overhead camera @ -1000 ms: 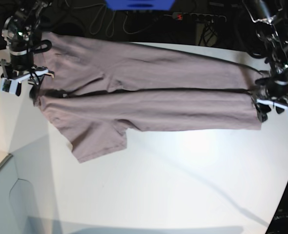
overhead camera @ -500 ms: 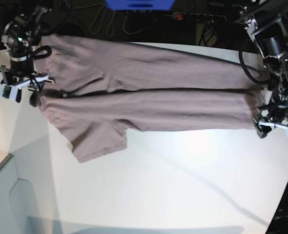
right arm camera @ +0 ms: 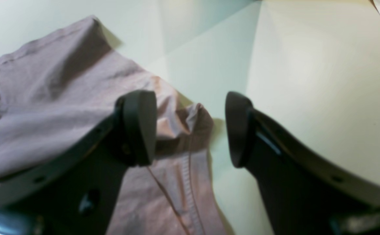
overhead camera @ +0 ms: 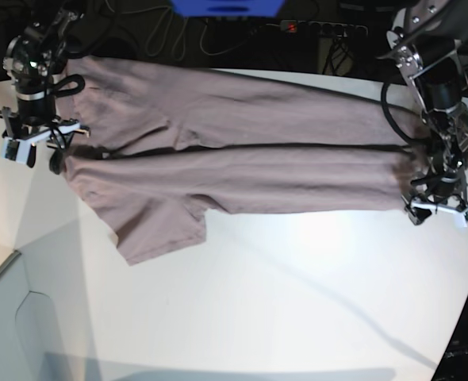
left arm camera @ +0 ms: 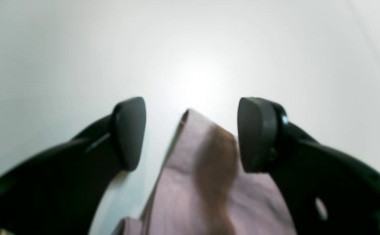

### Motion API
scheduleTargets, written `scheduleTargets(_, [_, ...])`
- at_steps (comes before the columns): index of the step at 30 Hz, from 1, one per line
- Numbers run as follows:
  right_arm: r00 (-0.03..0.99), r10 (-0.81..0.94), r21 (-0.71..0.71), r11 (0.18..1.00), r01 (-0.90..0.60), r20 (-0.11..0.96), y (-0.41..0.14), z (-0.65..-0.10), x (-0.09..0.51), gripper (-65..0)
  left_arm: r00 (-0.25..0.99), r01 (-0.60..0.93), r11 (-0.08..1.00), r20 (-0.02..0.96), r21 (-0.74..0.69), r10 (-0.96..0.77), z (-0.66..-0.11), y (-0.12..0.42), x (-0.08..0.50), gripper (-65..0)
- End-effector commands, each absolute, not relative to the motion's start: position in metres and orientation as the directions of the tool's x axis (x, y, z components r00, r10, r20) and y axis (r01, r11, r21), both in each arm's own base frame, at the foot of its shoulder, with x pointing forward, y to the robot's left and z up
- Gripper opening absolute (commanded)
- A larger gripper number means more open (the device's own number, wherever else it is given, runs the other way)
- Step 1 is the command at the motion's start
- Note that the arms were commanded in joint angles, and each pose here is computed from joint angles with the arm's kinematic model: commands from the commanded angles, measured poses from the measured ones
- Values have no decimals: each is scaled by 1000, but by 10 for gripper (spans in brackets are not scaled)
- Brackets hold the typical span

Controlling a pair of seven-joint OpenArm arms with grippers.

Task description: Layout the t-shirt on the table in an organized manner, then fold the t-shirt properly

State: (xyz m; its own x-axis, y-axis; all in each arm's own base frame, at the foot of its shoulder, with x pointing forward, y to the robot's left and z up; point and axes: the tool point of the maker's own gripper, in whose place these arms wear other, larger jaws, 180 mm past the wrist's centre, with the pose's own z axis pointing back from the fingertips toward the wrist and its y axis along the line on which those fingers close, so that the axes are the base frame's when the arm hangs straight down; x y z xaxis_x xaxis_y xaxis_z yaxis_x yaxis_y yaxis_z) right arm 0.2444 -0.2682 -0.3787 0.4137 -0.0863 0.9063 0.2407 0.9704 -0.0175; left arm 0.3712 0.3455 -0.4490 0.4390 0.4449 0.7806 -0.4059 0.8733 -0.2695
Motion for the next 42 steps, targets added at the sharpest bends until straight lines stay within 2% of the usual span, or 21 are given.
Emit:
scheduleTargets(1, [369,-70,-23,970,242,927,-272,-365,249,-310,401,-400,874,805,-276,437,-436,352,381,-225])
scheduleTargets(18, [368,-69,-23,971,239,927,-271,-365,250,-310,457,-352,900,792,-258,406,-455,329,380,-229])
scheduleTargets(23, [369,-29,-39,984,175,929,-260,-362,261,-310,456,-354,899,792,-258,407,-455,330,380,-237])
scheduleTargets(29, [375,42,-64,997,46,926,-236,-359,281,-310,454,-354,898,792,-260,409,-455,330,380,-448])
scheduleTargets(34, [430,107,-94,994,-50,897,-221,-361,308,-310,458,-350,900,791,-259,406,-456,329,380,-524])
scheduleTargets(37, [462,128,-115,992,-56,877,-228,-358,326,-310,462,-352,900,788,-258,407,-456,329,380,-628])
scheduleTargets(38, [468,125,-114,992,-53,875,-229,-357,331,-310,463,-354,899,787,-257,407,-457,329,380,-650])
scheduleTargets(42, [514,136,-127,990,-54,847,-238,-359,346,-310,465,-354,900,788,-254,405,-457,329,378,-648])
